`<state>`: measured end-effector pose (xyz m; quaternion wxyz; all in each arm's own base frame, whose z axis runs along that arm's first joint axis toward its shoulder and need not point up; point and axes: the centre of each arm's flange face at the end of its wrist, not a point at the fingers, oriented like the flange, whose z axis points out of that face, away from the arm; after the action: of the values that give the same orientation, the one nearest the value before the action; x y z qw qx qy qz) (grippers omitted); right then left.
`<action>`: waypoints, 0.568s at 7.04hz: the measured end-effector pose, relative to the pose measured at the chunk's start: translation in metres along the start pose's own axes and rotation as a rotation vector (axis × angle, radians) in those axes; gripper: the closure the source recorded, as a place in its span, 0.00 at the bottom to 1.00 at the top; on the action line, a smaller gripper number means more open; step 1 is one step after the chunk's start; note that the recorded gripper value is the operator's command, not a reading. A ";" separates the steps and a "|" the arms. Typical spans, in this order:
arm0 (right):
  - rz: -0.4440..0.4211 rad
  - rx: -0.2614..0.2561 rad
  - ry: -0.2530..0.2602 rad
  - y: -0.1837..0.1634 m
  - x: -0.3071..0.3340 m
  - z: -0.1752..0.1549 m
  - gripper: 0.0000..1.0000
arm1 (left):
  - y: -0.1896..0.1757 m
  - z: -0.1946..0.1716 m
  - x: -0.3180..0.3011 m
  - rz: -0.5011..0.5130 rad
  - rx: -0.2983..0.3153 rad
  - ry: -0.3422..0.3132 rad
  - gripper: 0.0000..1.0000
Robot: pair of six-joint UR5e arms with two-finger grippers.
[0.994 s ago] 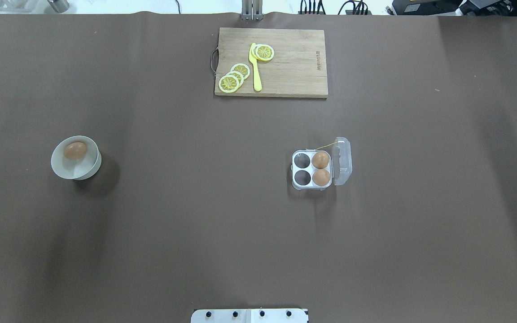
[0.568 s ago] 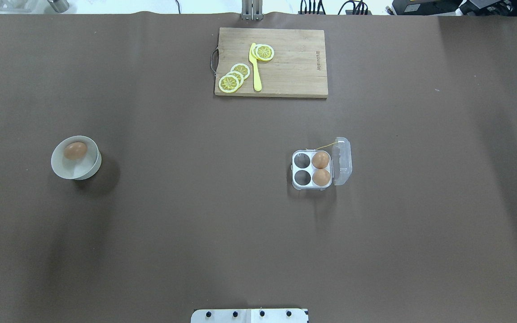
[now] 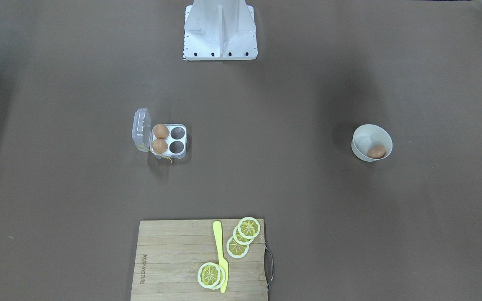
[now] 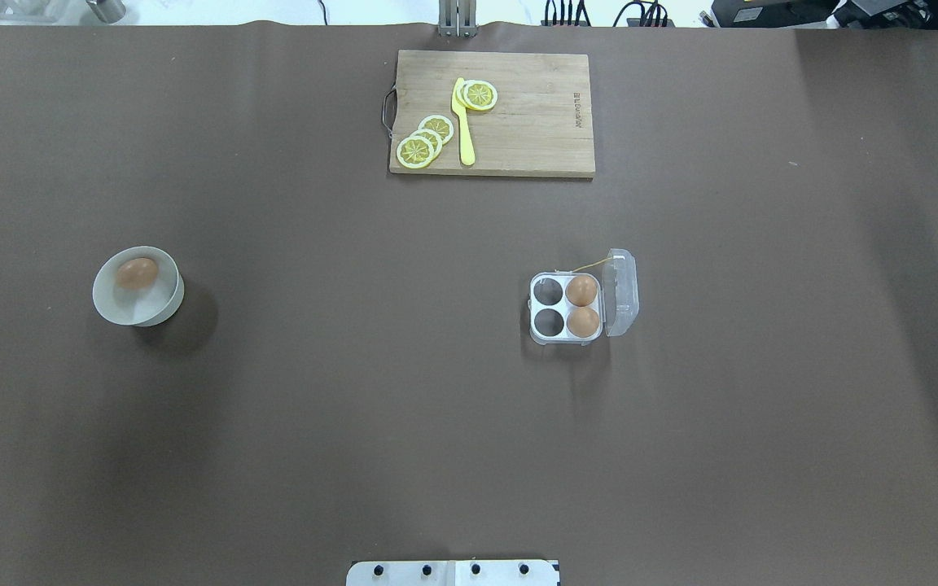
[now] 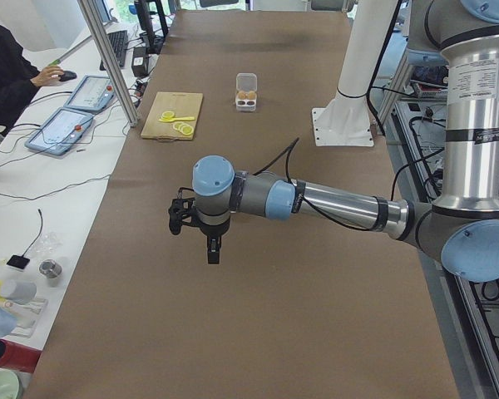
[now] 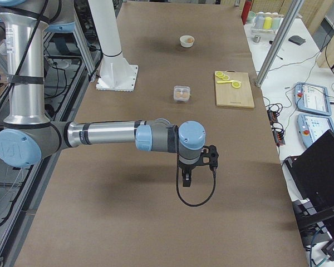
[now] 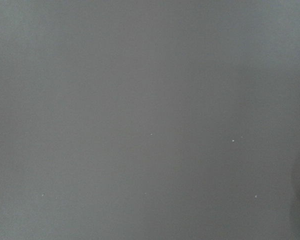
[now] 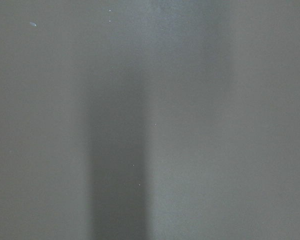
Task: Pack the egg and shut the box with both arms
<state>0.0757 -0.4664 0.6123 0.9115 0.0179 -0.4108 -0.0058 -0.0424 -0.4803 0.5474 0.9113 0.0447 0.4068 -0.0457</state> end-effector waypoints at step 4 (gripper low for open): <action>0.003 -0.001 -0.020 0.000 -0.001 0.001 0.00 | -0.035 0.027 0.141 0.016 -0.055 0.106 0.03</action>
<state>0.0744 -0.4660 0.6126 0.9073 0.0166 -0.4201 -0.0051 0.0669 -0.5247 0.4584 0.8896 0.0255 0.4553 -0.0248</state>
